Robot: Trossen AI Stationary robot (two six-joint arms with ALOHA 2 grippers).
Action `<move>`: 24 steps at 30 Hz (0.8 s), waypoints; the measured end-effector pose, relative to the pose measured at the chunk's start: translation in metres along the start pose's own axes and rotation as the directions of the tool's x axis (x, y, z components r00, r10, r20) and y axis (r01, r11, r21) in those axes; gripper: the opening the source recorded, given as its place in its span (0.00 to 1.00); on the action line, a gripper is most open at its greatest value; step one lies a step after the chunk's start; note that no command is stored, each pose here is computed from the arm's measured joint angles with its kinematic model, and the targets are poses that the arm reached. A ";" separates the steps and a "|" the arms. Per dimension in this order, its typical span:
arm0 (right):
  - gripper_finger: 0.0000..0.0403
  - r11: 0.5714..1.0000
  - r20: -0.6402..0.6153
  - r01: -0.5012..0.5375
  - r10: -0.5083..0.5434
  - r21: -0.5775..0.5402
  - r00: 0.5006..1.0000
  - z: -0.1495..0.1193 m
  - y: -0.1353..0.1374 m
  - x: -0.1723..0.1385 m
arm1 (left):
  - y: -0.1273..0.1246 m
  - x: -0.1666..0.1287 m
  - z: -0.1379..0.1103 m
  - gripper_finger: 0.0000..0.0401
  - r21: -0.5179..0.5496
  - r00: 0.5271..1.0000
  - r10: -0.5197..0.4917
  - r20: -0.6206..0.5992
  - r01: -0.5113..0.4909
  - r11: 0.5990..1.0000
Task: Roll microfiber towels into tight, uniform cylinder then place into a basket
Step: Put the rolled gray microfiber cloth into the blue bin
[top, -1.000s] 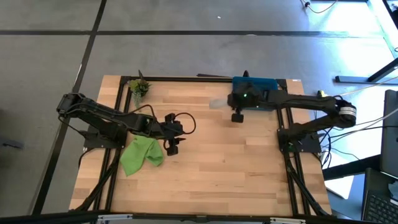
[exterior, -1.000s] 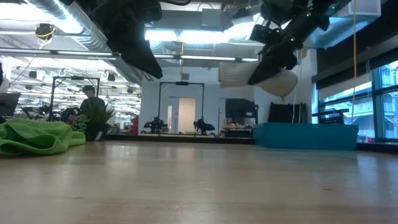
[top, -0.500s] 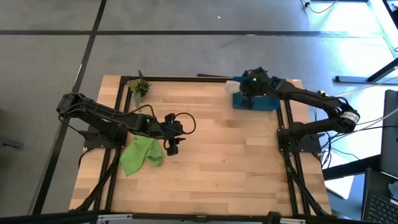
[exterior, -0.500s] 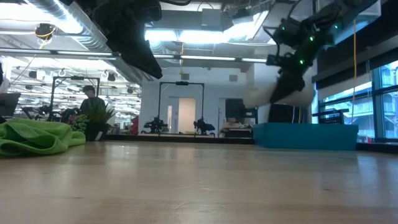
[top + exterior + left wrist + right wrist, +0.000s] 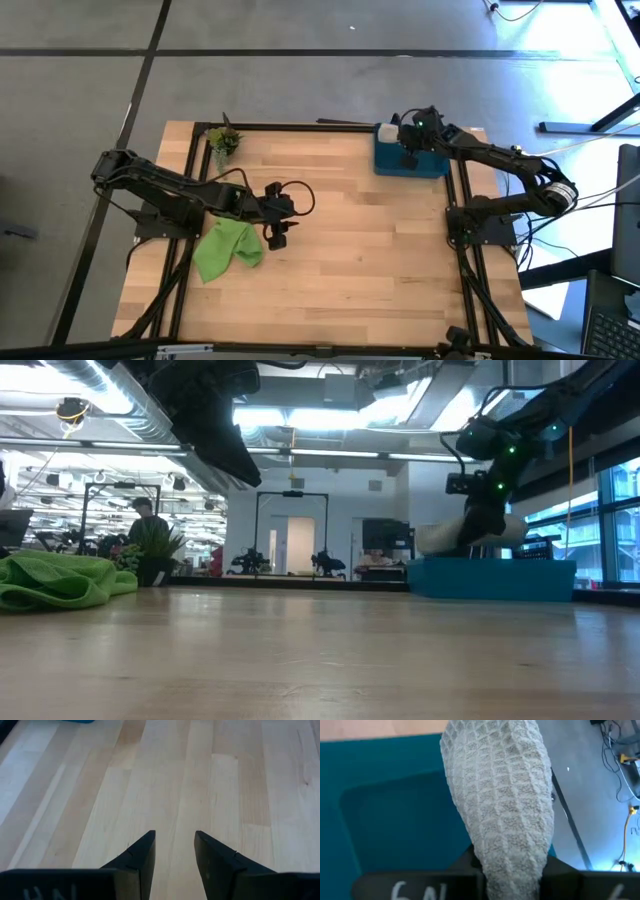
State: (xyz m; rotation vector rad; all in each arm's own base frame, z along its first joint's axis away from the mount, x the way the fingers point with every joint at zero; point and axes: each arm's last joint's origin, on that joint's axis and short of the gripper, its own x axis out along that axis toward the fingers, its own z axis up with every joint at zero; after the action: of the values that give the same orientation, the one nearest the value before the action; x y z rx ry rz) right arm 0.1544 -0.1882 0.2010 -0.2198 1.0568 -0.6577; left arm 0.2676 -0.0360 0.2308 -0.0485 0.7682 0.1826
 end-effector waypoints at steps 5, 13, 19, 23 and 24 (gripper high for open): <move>0.11 1.000 -0.017 -0.007 0.007 -0.026 1.000 -0.003 0.002 0.013 | 0.000 0.000 0.000 0.31 0.000 1.000 0.000 0.000 0.000 1.000; 0.11 0.996 -0.068 -0.003 -0.003 -0.088 0.998 -0.006 0.005 0.038 | 0.000 0.000 0.000 0.31 0.000 1.000 0.000 0.001 0.000 1.000; 0.11 0.993 -0.058 -0.039 0.032 -0.109 0.998 -0.008 0.004 0.048 | 0.000 0.000 0.000 0.31 0.000 1.000 -0.001 0.001 0.001 1.000; 0.11 0.990 -0.094 -0.073 0.062 -0.118 0.994 -0.014 0.007 0.053 | 0.000 0.000 0.000 0.31 0.000 1.000 -0.001 0.001 0.001 1.000; 0.11 0.991 -0.092 -0.071 0.061 -0.117 0.994 -0.014 0.007 0.054 | 0.000 0.000 0.000 0.31 0.000 1.000 -0.001 0.001 0.001 1.000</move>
State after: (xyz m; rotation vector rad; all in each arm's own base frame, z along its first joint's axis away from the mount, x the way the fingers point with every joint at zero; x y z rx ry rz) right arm 0.1625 -0.2134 0.1510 -0.2606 1.1851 -0.5488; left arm 0.2676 -0.0362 0.2308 -0.0489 0.7671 0.1822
